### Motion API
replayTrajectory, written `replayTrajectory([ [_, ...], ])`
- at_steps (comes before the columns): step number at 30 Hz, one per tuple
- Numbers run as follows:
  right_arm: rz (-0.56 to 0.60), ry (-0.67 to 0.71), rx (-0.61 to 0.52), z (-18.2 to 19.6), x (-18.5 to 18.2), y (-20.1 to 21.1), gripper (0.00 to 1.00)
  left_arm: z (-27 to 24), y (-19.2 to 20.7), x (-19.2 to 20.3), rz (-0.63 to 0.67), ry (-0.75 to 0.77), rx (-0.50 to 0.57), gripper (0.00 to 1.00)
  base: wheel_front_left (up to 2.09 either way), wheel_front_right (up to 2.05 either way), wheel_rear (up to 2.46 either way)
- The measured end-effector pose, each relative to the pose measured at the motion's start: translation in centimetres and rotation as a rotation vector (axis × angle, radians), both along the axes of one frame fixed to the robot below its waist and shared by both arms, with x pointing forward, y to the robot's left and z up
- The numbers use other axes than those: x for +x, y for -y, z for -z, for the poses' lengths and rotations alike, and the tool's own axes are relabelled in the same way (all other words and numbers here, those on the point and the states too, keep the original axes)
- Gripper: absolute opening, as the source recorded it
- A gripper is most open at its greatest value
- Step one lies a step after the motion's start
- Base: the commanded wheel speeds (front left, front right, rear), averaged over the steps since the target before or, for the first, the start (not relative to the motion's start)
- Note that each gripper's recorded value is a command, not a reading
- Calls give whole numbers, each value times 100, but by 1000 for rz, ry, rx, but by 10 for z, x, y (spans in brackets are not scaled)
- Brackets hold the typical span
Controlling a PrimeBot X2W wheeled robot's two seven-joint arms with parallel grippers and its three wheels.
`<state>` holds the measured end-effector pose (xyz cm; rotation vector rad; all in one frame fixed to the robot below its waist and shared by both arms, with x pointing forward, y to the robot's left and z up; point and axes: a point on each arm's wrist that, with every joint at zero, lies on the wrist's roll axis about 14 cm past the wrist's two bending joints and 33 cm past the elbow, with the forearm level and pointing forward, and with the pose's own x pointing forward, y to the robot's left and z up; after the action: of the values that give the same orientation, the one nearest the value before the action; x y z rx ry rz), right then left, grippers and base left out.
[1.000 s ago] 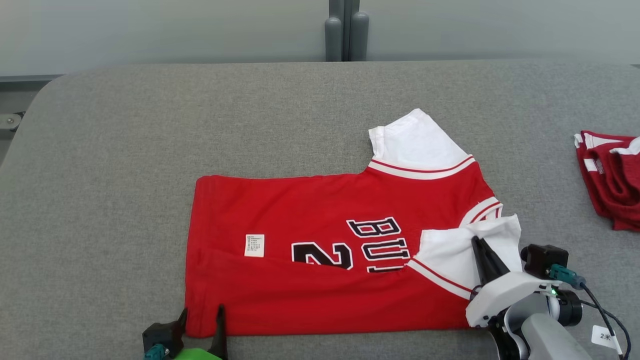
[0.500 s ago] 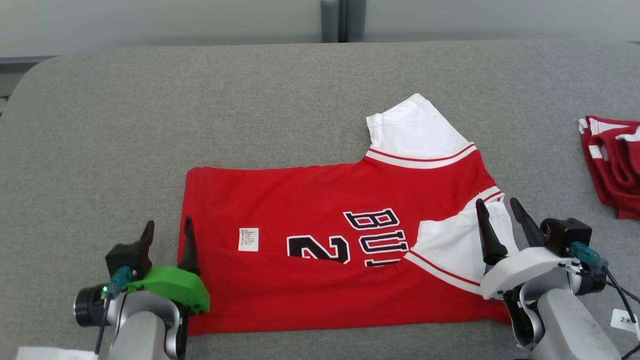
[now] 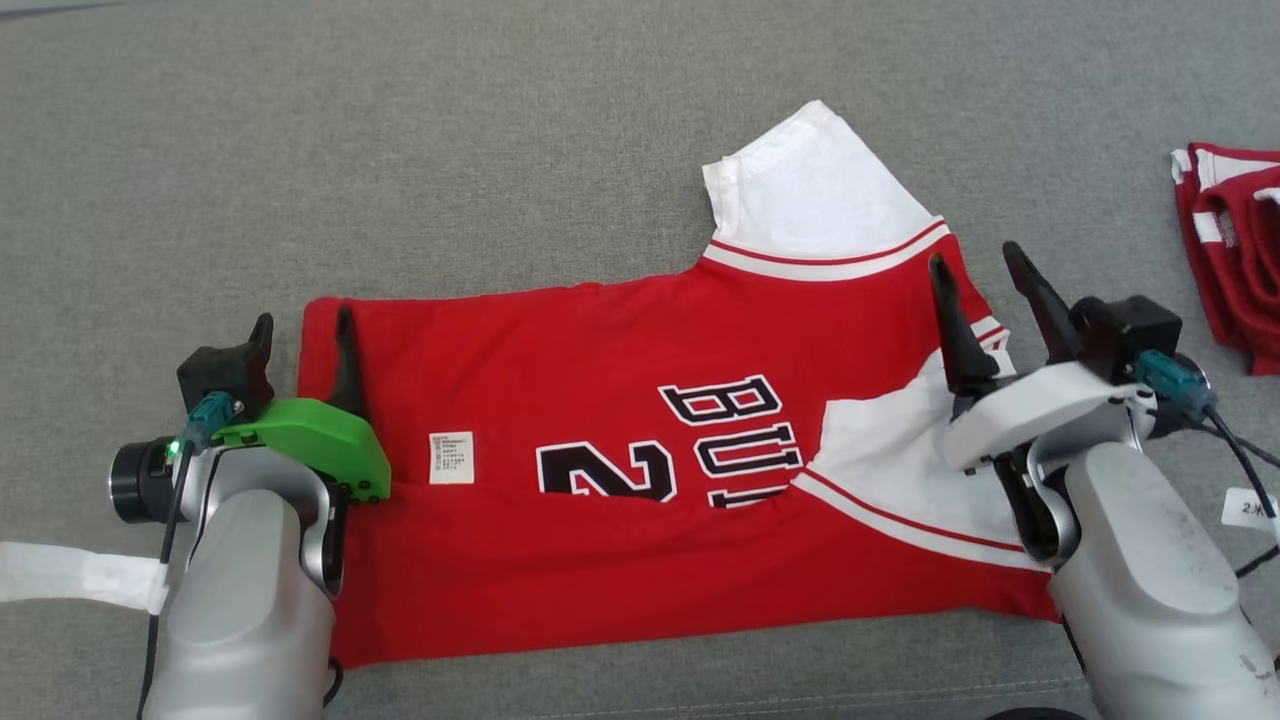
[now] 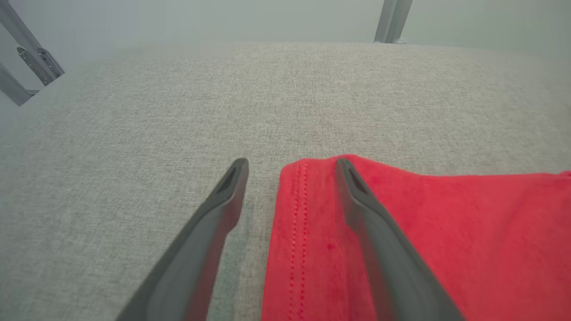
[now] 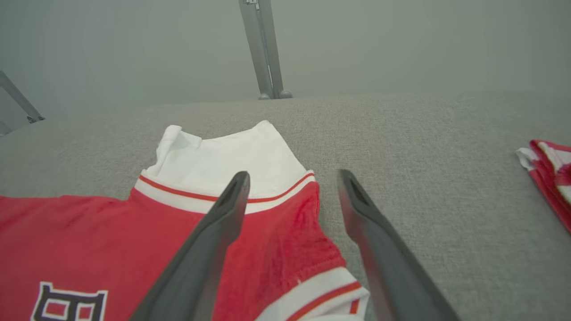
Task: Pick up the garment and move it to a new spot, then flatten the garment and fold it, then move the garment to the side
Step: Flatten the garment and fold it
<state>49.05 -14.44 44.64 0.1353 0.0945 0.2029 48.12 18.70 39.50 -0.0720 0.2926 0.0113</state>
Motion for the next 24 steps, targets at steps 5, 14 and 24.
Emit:
replayTrajectory([
  [5,-29,15,-19,-2,18,-6,100,23,1,2,2,-67,16,100,0,0,0],
  [14,-93,12,-83,-1,58,-15,100,33,4,7,15,-87,11,0,0,0,0],
  [24,-177,-123,-200,13,107,-36,100,18,-11,6,4,-43,21,0,0,0,0],
])
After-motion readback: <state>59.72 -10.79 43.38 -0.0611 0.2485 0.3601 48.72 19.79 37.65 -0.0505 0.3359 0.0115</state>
